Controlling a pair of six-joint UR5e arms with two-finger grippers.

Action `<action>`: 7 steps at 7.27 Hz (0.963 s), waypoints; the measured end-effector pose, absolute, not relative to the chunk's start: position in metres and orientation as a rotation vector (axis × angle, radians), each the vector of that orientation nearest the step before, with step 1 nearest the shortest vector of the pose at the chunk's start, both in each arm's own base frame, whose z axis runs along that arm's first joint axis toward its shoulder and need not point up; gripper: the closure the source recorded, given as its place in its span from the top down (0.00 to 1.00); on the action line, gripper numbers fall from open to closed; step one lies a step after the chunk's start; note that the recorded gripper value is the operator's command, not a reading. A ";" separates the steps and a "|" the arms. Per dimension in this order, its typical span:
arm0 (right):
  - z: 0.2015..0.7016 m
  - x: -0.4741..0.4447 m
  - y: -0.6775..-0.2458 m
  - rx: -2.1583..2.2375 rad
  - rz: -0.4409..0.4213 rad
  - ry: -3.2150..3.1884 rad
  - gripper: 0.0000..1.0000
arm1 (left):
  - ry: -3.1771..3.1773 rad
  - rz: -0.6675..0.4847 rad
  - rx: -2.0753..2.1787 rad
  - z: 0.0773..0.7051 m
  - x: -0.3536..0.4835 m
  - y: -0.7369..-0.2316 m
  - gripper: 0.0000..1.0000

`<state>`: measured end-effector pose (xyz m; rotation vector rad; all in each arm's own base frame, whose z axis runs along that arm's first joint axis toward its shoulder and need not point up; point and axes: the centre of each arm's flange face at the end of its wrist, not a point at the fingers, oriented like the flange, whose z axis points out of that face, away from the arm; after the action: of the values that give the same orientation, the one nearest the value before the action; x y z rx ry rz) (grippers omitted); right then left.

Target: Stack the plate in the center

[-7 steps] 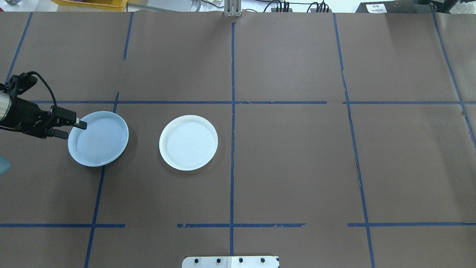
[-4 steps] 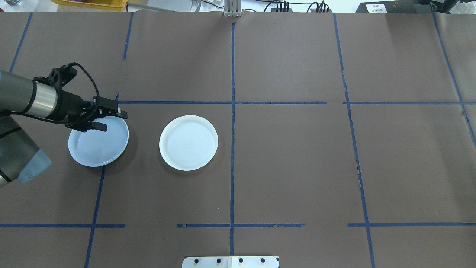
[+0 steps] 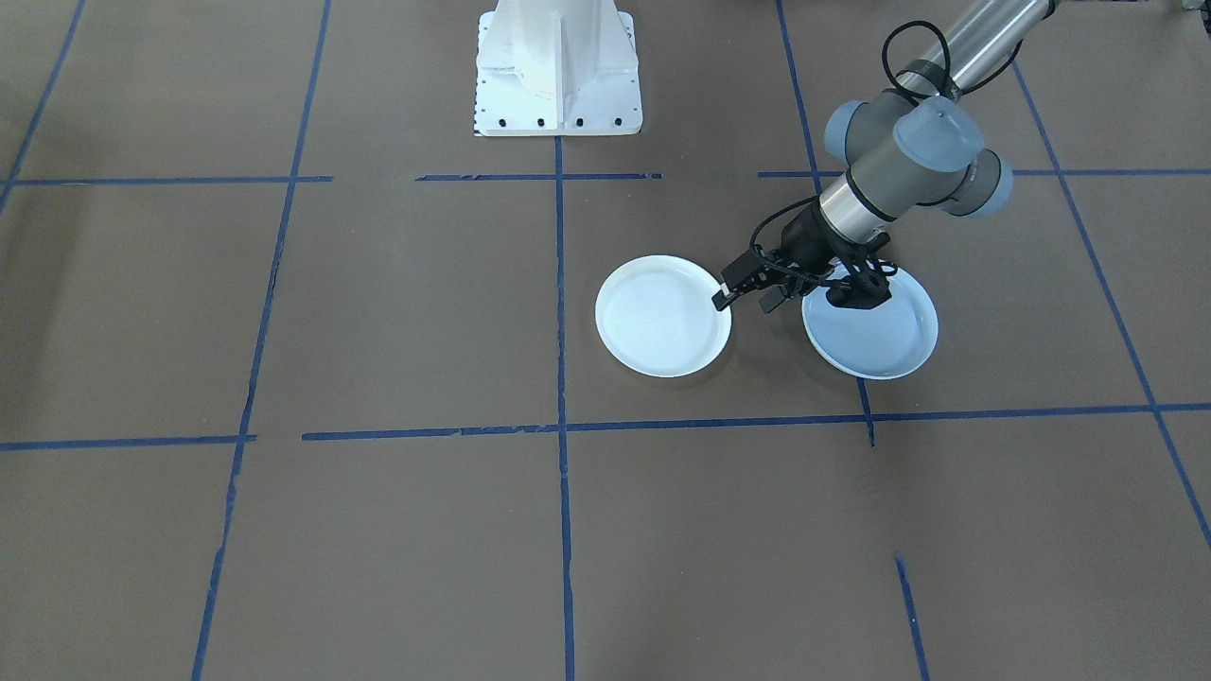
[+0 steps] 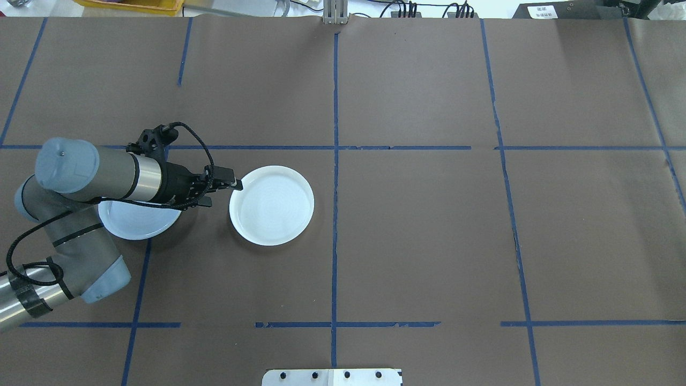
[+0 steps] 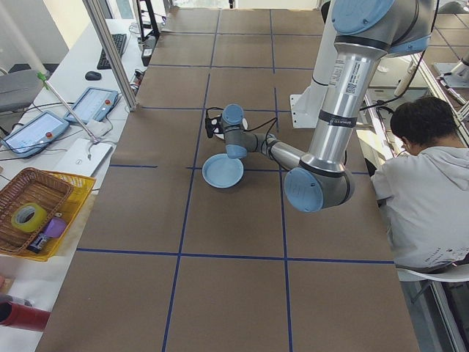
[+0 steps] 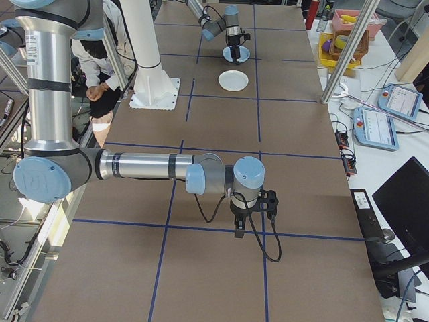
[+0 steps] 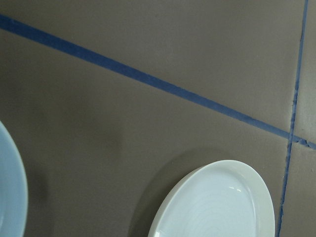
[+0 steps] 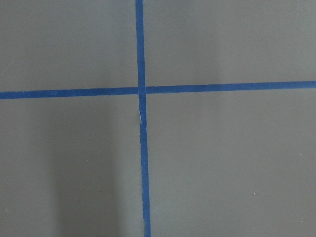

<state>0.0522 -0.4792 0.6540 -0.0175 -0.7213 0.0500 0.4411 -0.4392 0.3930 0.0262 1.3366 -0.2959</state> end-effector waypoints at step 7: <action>0.654 0.052 -0.479 -0.017 0.050 -0.721 1.00 | 1.314 -0.231 -0.061 0.402 0.465 -0.415 0.00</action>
<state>0.0523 -0.4792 0.6540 -0.0172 -0.7209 0.0495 0.4650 -0.4154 0.4024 -0.0610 1.3139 -0.2314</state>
